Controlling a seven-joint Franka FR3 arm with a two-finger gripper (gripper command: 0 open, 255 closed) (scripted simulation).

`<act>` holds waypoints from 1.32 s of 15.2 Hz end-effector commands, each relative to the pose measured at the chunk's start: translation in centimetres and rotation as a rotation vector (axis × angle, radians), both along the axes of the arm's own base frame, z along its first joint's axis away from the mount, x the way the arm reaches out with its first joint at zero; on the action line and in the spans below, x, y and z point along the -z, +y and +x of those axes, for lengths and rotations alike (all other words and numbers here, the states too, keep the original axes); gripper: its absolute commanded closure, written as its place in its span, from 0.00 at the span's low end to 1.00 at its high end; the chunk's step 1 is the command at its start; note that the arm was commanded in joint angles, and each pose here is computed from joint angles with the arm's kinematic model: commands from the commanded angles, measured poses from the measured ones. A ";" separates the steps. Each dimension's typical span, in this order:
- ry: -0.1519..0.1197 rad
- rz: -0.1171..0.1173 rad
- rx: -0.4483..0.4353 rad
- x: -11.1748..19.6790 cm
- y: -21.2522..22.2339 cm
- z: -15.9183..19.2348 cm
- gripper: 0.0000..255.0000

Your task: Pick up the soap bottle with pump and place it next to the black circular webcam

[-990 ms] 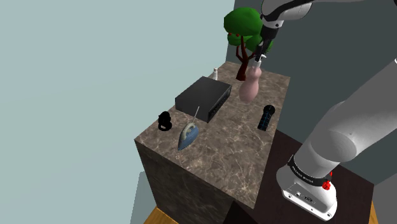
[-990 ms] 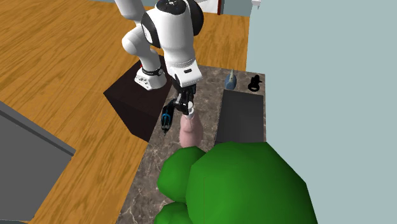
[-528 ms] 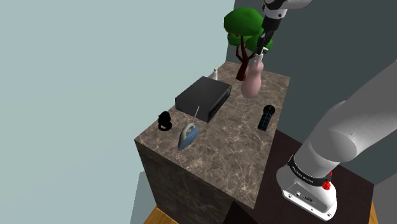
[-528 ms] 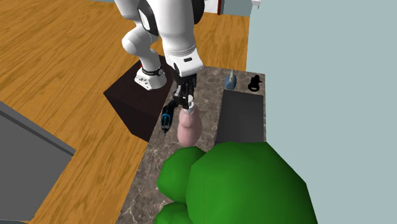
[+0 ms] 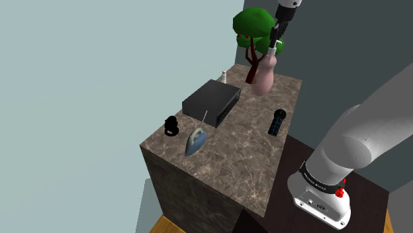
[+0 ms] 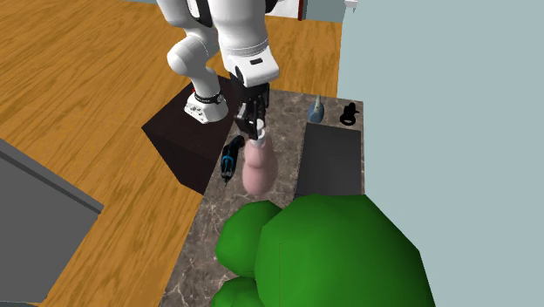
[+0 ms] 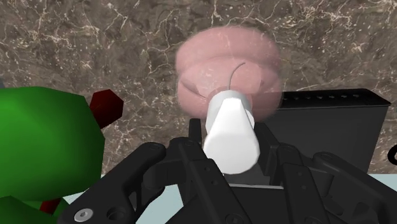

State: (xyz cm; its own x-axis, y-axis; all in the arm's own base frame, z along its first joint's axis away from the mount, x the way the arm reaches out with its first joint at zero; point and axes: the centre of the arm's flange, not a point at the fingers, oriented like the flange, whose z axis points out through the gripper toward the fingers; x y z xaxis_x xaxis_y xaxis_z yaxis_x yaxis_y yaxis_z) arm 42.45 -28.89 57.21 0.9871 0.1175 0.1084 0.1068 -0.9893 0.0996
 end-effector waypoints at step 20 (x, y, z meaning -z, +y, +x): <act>-0.001 0.000 0.000 -11.1 0.1 -0.1 1.00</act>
State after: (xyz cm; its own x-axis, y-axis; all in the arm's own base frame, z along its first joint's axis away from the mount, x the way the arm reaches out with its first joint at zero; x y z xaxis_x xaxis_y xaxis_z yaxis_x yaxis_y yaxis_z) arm 42.51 -28.77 67.71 0.9872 0.1174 0.1083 0.1068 -0.9893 0.0994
